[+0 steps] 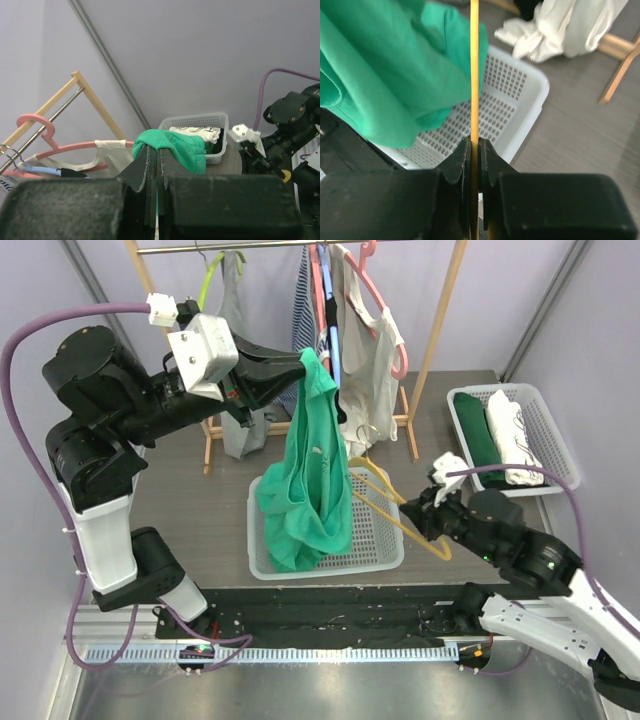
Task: Remove the tank top from the hanger
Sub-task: Place the tank top in the bin.
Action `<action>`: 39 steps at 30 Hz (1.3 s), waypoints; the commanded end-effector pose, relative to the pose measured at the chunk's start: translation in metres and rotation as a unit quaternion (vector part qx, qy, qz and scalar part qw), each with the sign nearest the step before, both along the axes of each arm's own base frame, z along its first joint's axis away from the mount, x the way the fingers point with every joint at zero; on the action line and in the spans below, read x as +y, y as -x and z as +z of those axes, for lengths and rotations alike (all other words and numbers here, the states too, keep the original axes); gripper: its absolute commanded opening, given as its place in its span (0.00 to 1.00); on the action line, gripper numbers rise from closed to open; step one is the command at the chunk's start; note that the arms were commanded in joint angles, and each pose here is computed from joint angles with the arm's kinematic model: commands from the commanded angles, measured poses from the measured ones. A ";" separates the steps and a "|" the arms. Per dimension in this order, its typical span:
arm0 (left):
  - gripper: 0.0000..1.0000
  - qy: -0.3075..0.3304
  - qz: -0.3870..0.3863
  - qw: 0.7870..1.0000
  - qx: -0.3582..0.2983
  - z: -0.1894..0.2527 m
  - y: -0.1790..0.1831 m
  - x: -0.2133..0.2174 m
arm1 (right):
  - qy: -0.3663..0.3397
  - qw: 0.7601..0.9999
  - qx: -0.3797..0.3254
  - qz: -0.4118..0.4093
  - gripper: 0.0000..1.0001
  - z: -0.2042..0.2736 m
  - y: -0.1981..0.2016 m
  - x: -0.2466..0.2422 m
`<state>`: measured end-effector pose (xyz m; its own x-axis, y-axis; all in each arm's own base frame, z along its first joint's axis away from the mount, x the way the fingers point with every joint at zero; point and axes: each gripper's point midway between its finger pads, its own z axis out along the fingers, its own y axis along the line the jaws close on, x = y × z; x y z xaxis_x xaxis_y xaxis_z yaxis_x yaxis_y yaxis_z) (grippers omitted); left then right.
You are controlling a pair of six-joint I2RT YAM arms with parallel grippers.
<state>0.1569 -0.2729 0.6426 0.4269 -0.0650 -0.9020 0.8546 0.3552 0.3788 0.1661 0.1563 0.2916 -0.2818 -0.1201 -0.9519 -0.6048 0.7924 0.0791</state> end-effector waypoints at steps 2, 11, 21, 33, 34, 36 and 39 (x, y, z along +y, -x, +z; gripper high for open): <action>0.00 0.049 -0.009 0.998 -0.046 0.034 0.021 0.019 | -0.050 0.997 -0.009 0.057 0.01 0.006 0.011 0.022; 0.00 0.036 0.006 0.998 -0.050 0.028 0.008 0.011 | -0.162 0.969 -0.005 0.187 0.01 0.049 0.088 0.013; 0.00 0.014 0.033 0.998 -0.044 0.014 -0.012 0.002 | -0.183 0.975 -0.030 0.125 0.01 0.071 0.095 -0.029; 0.00 -0.017 0.134 0.987 -0.085 0.004 -0.067 -0.009 | -0.206 0.969 -0.103 -0.093 0.01 0.104 0.046 -0.094; 0.00 -0.017 0.136 0.987 -0.085 0.003 -0.070 -0.011 | -0.206 0.968 -0.107 -0.094 0.01 0.105 0.046 -0.096; 0.00 -0.018 0.136 0.987 -0.083 0.002 -0.070 -0.012 | -0.208 0.967 -0.111 -0.096 0.01 0.107 0.046 -0.098; 0.00 -0.038 0.120 0.990 -0.057 -0.015 -0.068 -0.016 | -0.209 0.966 -0.113 -0.101 0.01 0.108 0.046 -0.100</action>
<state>0.2327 -0.2984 0.6044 0.4767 0.1719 -0.8621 0.7273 0.4738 0.4966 0.1206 0.0712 0.3655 -0.1348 0.2281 -0.9643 -0.4994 0.8249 0.2649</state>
